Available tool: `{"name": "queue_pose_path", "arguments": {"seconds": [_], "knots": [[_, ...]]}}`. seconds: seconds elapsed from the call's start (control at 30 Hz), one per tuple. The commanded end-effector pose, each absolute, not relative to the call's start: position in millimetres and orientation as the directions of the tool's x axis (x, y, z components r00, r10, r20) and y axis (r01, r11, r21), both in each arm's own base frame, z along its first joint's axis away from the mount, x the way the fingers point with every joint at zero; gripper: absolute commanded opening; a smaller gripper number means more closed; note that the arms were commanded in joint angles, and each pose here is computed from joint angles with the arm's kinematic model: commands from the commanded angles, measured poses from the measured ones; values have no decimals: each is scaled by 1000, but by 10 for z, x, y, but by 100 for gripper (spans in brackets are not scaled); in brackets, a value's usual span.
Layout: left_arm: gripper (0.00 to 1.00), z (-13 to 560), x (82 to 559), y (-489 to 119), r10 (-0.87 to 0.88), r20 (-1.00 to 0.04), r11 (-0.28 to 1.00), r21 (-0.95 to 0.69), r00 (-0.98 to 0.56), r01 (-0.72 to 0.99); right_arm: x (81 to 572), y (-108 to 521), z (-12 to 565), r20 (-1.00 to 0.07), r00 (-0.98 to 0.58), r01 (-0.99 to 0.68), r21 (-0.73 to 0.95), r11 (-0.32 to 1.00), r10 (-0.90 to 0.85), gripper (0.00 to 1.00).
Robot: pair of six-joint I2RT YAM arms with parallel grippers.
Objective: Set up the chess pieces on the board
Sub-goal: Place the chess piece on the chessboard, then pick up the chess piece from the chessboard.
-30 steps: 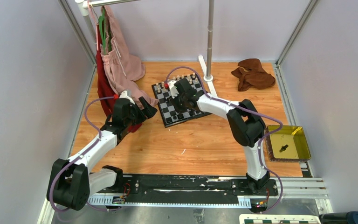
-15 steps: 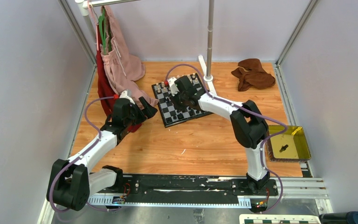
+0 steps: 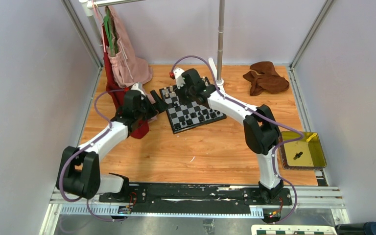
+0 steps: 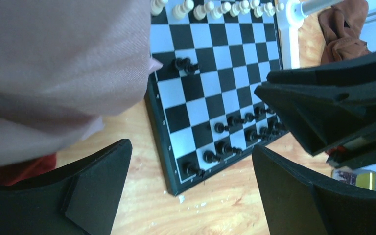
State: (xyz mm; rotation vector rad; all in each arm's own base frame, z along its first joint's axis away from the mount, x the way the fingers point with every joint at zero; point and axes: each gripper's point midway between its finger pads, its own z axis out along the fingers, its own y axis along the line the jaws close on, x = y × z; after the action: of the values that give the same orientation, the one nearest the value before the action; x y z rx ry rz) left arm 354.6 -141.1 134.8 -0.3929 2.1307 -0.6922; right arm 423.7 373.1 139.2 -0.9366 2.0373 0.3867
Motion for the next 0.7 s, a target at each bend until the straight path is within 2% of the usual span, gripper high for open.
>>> {"name": "queue_pose_path", "arguments": {"seconds": [0.0, 0.33, 0.67], "knots": [[99, 1343, 3774, -1496, -449, -643, 823, -568, -621, -8, 4476, 3510, 1392, -800, -404, -668, -73, 740, -443, 30], [96, 1033, 4002, -1825, -317, -634, 885, -465, -706, 20, 4612, 3163, 1426, -814, -424, -604, -73, 793, -397, 30], [89, 961, 4160, -1936, -300, -638, 908, -418, -709, -8, 4634, 3020, 1374, -818, -435, -580, -65, 812, -376, 30]]}}
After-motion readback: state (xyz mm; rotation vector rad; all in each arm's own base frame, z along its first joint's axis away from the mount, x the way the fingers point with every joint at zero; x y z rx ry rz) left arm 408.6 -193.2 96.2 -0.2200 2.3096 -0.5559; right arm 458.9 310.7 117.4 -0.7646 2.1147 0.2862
